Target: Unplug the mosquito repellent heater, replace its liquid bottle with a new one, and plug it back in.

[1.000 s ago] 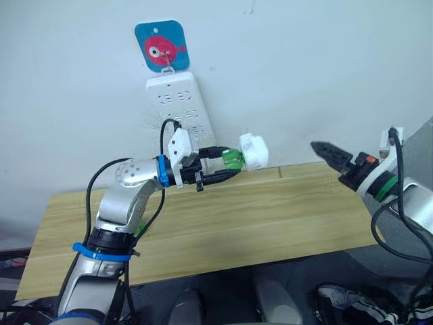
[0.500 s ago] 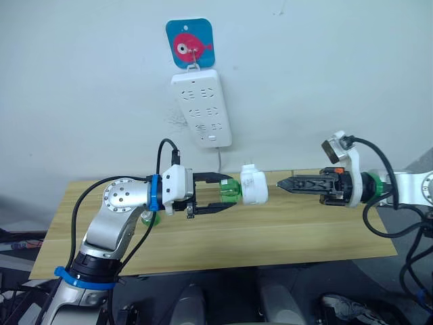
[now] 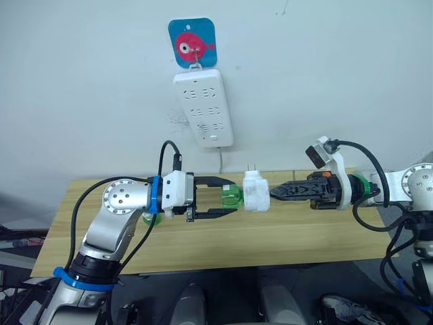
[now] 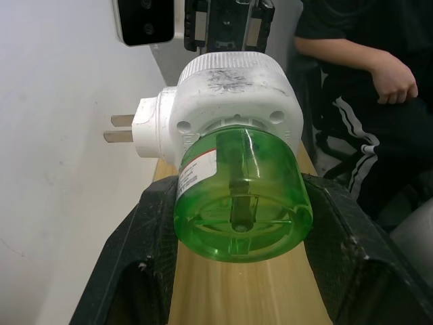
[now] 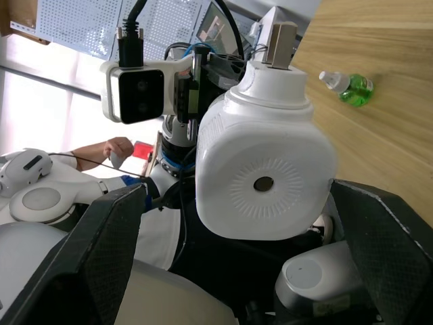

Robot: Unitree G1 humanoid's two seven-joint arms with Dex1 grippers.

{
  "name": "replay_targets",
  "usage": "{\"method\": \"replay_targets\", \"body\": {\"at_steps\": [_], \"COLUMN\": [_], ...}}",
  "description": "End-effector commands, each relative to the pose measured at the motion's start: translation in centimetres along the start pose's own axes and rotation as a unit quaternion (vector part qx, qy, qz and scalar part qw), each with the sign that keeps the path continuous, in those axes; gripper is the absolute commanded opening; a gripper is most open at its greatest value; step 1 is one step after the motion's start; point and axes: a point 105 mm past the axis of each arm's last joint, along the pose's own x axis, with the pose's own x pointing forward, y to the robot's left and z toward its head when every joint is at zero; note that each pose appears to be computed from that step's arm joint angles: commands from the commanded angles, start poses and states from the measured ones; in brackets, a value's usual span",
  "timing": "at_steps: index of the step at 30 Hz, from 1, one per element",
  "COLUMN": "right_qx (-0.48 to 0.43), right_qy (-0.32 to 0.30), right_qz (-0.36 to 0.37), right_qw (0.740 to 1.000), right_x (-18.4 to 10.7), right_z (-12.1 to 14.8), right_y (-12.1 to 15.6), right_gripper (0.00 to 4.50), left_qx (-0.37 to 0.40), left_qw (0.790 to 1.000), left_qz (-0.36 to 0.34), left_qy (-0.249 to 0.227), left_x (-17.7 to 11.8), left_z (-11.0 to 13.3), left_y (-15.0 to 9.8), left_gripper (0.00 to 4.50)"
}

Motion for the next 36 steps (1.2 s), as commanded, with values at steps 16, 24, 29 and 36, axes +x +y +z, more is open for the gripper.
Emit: {"method": "replay_targets", "body": {"at_steps": [16, 24, 29, 36], "right_qx": [-0.017, -0.016, -0.016, -0.022], "right_qy": [0.012, 0.013, 0.011, 0.006], "right_qz": [-0.003, 0.020, 0.022, 0.049], "right_qw": [1.000, 1.000, 1.000, 0.999], "right_x": [-1.3, -0.6, 0.0, 1.2], "right_z": [0.2, -0.3, -0.3, 0.3], "right_y": [0.7, 1.0, 0.7, 1.3], "right_gripper": [4.50, 4.50, 4.50, 4.50], "left_qx": [0.019, 0.019, 0.016, 0.015], "left_qw": [1.000, 0.999, 0.999, 0.999], "left_qz": [-0.001, -0.005, -0.002, -0.014], "left_qy": [-0.024, -0.036, -0.043, -0.048], "left_x": [0.3, 0.9, 1.1, 1.7], "left_z": [0.9, 1.3, 1.4, 1.4], "left_y": [0.0, 0.0, 0.3, -0.2], "left_gripper": [2.24, 2.24, 2.24, 2.24]}}
